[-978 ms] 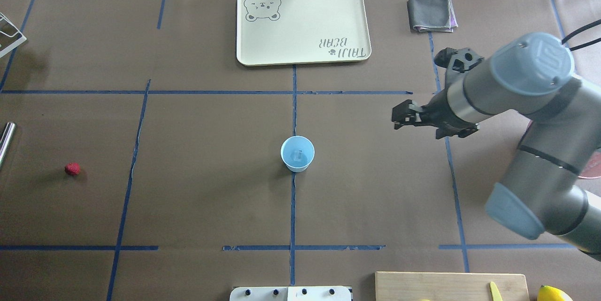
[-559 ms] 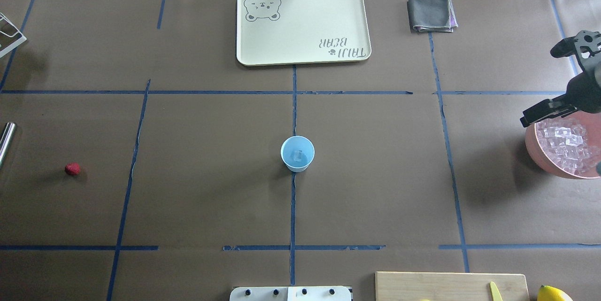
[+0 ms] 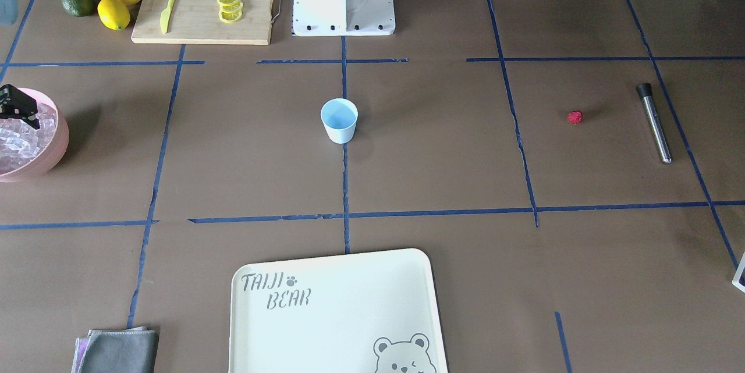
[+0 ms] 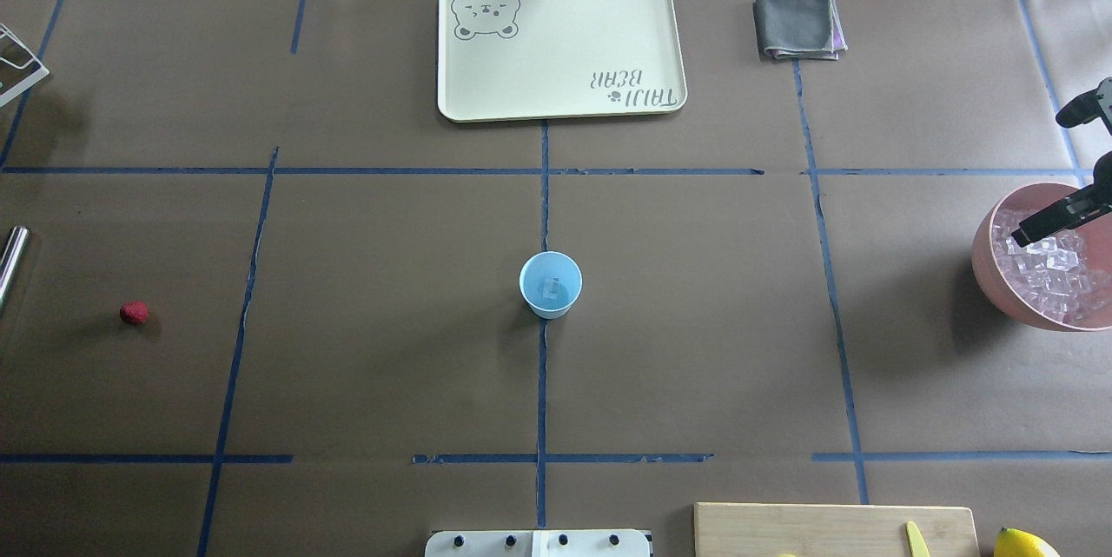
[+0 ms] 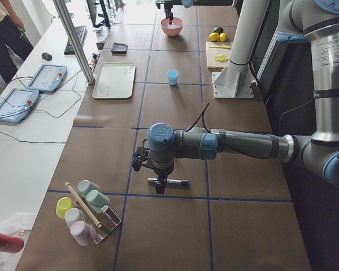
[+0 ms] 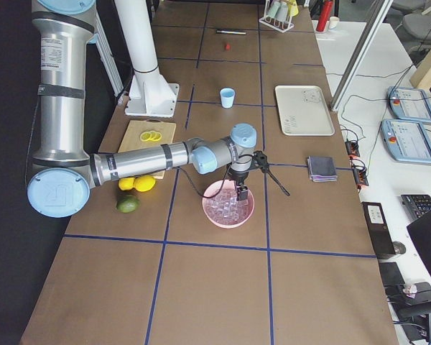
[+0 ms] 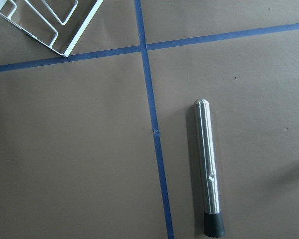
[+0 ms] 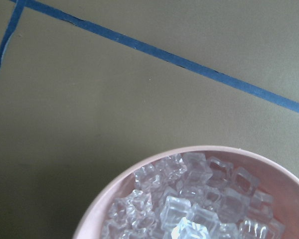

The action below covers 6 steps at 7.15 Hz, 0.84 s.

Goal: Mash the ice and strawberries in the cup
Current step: 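Move the right gripper back over the pink bowl, then lower the right gripper into the bowl and grasp another ice cube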

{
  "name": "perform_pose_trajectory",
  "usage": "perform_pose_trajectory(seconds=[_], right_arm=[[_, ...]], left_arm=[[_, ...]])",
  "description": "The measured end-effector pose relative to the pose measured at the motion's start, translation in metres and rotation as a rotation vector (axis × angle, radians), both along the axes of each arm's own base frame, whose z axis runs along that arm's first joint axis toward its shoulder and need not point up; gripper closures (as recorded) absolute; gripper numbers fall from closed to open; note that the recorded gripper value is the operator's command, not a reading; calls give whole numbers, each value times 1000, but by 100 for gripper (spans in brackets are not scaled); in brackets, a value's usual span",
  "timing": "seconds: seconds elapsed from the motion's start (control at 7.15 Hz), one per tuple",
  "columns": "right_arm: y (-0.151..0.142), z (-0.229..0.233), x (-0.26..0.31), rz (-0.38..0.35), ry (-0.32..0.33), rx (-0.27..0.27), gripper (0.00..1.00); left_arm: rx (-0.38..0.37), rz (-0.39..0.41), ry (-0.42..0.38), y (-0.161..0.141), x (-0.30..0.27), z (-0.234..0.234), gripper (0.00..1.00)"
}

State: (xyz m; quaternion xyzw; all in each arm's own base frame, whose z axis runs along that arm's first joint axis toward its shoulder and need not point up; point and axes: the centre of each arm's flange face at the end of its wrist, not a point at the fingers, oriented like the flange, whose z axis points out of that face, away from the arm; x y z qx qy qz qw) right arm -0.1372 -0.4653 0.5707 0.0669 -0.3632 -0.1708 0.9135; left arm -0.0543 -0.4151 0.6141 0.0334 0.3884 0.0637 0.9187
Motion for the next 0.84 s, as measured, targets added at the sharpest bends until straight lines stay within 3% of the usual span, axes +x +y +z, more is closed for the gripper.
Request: perform_pose_trajectory(seconds=[0.28, 0.84], right_arm=[[-2, 24, -1, -6, -14, 12, 5], [-1, 37, -4, -11, -22, -13, 10]], left_arm=[[0, 0, 0, 0, 0, 0, 0], [0, 2, 0, 0, 1, 1, 0]])
